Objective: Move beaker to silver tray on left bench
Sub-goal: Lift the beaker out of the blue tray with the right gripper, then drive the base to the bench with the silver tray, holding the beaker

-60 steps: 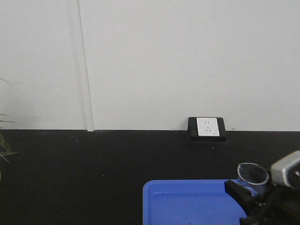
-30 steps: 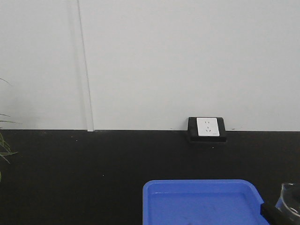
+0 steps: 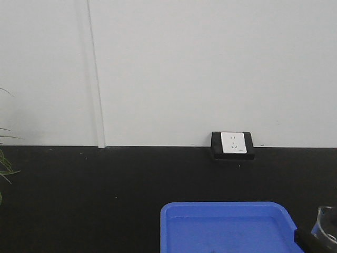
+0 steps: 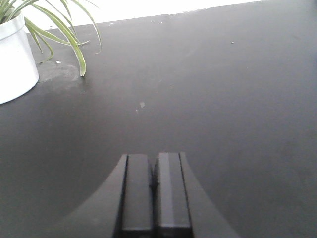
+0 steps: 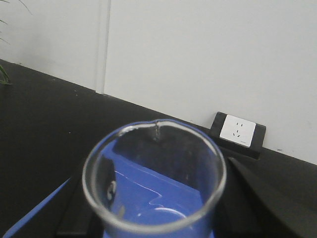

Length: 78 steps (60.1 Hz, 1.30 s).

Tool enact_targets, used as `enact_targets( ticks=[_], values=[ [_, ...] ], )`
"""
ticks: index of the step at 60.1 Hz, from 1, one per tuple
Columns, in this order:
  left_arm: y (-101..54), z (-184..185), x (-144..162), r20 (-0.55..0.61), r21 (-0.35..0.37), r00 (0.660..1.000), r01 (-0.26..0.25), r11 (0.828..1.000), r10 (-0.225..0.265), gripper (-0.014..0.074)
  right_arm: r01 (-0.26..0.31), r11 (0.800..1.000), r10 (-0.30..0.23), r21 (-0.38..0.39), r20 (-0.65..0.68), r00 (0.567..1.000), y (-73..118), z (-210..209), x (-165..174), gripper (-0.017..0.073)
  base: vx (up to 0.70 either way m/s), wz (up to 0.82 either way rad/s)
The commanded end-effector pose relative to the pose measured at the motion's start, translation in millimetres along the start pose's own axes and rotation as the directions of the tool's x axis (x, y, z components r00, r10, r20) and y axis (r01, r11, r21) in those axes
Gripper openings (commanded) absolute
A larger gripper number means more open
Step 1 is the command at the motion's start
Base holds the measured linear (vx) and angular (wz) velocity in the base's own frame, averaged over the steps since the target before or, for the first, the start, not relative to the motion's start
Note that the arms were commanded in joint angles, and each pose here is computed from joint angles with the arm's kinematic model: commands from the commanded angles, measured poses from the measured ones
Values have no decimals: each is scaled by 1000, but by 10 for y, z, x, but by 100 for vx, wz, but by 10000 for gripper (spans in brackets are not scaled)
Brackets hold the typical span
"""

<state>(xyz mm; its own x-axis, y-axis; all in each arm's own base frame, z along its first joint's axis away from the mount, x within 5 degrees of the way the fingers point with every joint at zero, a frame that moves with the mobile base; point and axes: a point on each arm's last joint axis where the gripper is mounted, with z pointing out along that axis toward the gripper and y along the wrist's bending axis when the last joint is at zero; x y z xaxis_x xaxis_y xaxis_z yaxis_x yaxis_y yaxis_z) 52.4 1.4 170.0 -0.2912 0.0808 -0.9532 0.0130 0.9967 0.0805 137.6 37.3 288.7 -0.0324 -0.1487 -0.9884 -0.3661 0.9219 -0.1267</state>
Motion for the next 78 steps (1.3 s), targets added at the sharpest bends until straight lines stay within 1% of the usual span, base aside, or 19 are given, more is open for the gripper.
enact_targets(
  ticks=[1,26,44,56,78],
  values=[
    [-7,16,-8,63,5,998,3,1000,-3,1,-7,1000,8,-14,53,999,1,-7,-123,-14,0,0],
    [-7,16,-8,63,5,998,3,1000,-3,1,-7,1000,8,-12,52,999,-1,-7,-122,-14,-3,2],
    [-7,16,-8,63,5,998,3,1000,-3,1,-9,1000,10,-12,46,999,-3,2,-115,-14,-21,9],
    [-7,16,-8,63,5,998,3,1000,-3,1,-9,1000,10,-12,46,999,-3,2,-115,-14,-28,29],
    [-7,16,-8,63,5,998,3,1000,-3,1,-9,1000,10,-12,46,999,-3,2,-115,-14,-32,46]
  ],
)
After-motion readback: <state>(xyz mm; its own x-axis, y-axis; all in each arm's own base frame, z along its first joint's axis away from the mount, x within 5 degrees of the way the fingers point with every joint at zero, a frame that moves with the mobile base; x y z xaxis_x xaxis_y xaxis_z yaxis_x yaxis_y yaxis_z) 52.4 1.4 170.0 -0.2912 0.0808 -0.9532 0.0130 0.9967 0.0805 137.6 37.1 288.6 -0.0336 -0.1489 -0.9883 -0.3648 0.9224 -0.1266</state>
